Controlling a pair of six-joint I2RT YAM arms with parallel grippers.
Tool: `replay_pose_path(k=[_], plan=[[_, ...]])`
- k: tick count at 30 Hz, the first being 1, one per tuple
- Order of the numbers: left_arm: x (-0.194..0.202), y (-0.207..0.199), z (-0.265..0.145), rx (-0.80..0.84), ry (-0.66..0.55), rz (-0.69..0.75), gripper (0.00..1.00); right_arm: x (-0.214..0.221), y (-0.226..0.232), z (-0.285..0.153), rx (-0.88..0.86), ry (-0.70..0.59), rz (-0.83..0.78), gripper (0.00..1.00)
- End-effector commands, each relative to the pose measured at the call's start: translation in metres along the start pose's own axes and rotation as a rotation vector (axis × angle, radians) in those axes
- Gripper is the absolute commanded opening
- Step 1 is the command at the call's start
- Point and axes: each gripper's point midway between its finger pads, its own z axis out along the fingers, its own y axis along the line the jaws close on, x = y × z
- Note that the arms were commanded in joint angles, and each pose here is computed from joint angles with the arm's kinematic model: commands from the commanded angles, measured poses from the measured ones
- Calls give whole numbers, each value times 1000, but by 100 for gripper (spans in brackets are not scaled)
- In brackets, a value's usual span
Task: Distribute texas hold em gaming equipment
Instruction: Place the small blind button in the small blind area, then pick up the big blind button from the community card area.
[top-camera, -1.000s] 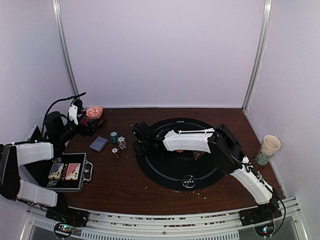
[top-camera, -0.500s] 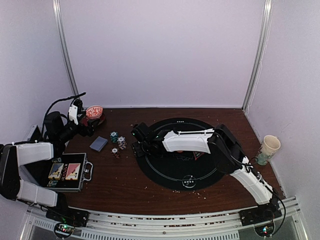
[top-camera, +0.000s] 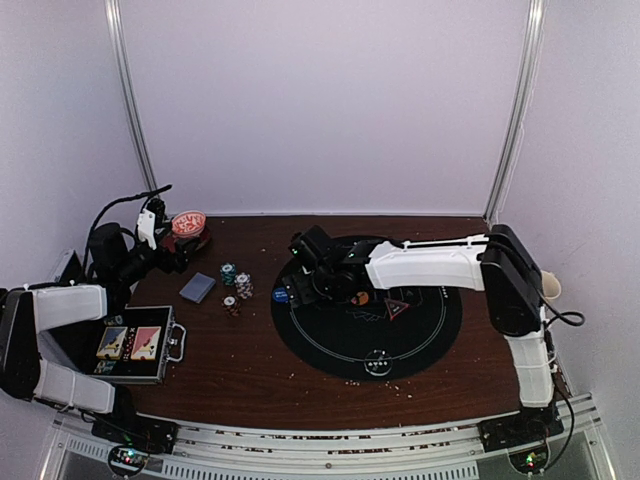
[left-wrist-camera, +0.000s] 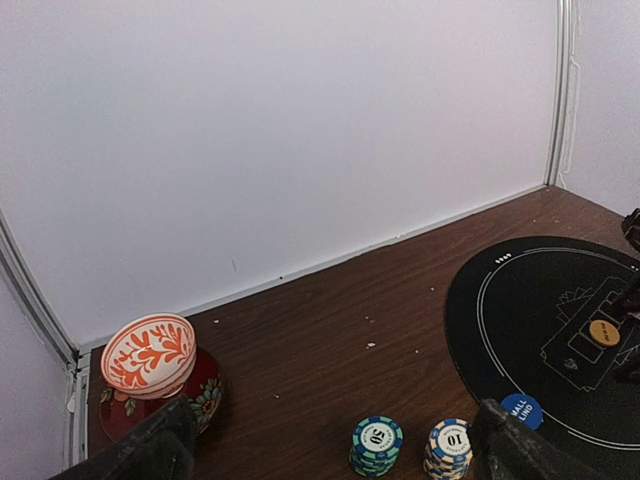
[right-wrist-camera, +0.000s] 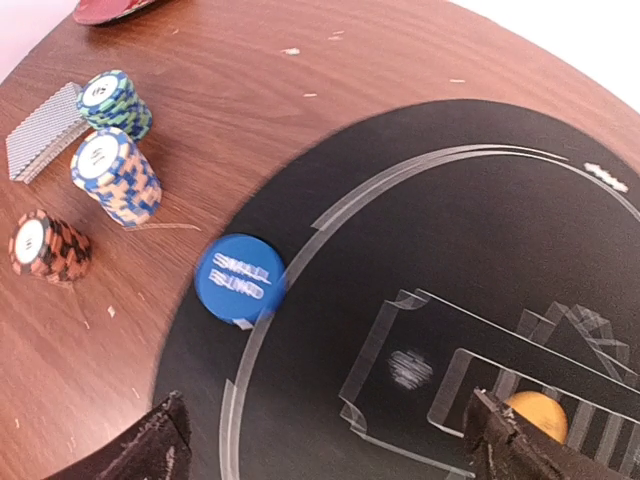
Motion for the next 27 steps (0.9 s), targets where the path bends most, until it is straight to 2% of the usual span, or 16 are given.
replay_pose_path(k=[1, 8, 14, 27], plan=[[-17, -1, 2, 8, -53, 26, 98, 17, -46, -18, 89, 14, 30, 99], [-17, 0, 2, 2, -52, 28, 98, 50, -84, -11, 109, 41, 86, 100], [-17, 0, 2, 4, -52, 28, 98, 60, -109, 5, 130, 69, 140, 100], [-16, 1, 3, 2, -49, 27, 98, 79, -110, 30, 77, 134, 147, 95]])
